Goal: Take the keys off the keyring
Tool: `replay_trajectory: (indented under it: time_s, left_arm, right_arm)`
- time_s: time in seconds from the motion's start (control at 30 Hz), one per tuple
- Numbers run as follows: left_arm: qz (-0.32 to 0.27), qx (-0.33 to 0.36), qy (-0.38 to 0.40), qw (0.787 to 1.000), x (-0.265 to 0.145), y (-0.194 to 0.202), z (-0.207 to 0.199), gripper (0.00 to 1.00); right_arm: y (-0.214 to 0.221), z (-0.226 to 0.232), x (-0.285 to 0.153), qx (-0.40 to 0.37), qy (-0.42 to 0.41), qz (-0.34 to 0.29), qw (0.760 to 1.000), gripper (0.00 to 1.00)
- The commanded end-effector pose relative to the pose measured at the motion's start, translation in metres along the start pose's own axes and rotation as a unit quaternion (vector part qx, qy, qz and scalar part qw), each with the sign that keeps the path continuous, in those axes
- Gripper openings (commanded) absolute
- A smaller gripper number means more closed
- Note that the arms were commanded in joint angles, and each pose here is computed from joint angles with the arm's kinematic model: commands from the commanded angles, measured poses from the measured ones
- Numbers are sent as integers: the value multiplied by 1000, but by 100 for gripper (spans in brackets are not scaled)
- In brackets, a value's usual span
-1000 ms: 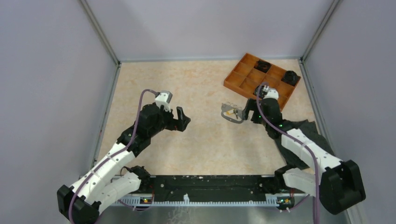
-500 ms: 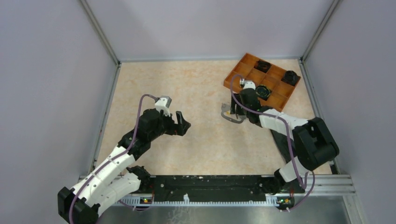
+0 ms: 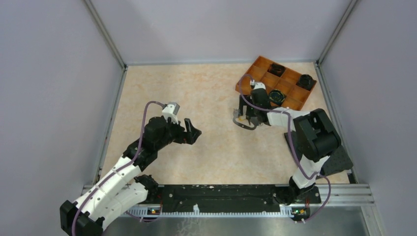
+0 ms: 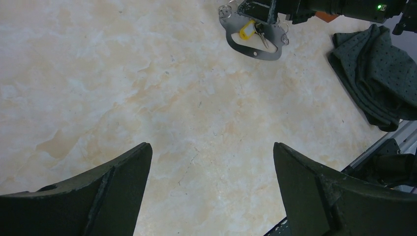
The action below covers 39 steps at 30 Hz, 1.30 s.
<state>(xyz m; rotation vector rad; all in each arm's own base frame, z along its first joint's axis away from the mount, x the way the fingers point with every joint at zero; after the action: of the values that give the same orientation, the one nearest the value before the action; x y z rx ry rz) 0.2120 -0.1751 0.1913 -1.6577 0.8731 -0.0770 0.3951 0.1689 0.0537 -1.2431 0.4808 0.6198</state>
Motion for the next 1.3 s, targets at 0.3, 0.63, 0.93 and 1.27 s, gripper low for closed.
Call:
replay_trajectory:
  time_s: [0.3, 0.63, 0.93, 1.27]
  left_arm:
    - [-25, -21, -5, 999, 2, -4, 2, 99]
    - [6, -100, 34, 994, 29, 27, -7, 99]
    - [16, -117, 48, 992, 42, 36, -8, 99]
    - [15, -122, 49, 991, 40, 40, -6, 99]
  right_arm:
    - [95, 59, -74, 79, -102, 66, 989, 93]
    - [80, 62, -95, 114, -113, 37, 986, 87]
    - [66, 69, -66, 123, -100, 41, 987, 45]
    - [86, 76, -56, 141, -96, 58, 984, 38]
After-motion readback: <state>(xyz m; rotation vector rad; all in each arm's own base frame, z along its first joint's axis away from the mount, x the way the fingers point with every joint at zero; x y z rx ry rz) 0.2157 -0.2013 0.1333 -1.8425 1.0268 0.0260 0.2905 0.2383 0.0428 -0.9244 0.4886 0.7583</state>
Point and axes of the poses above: each gripper's point midway between its finger pads, its own x axis out along the fingers, its own z axis along the line the jaws close on, y = z × x, the point moved 2 cm from there along -x, back along the fingers, and after that the axes turned 9 degrees about x, right-handed, at the moved point
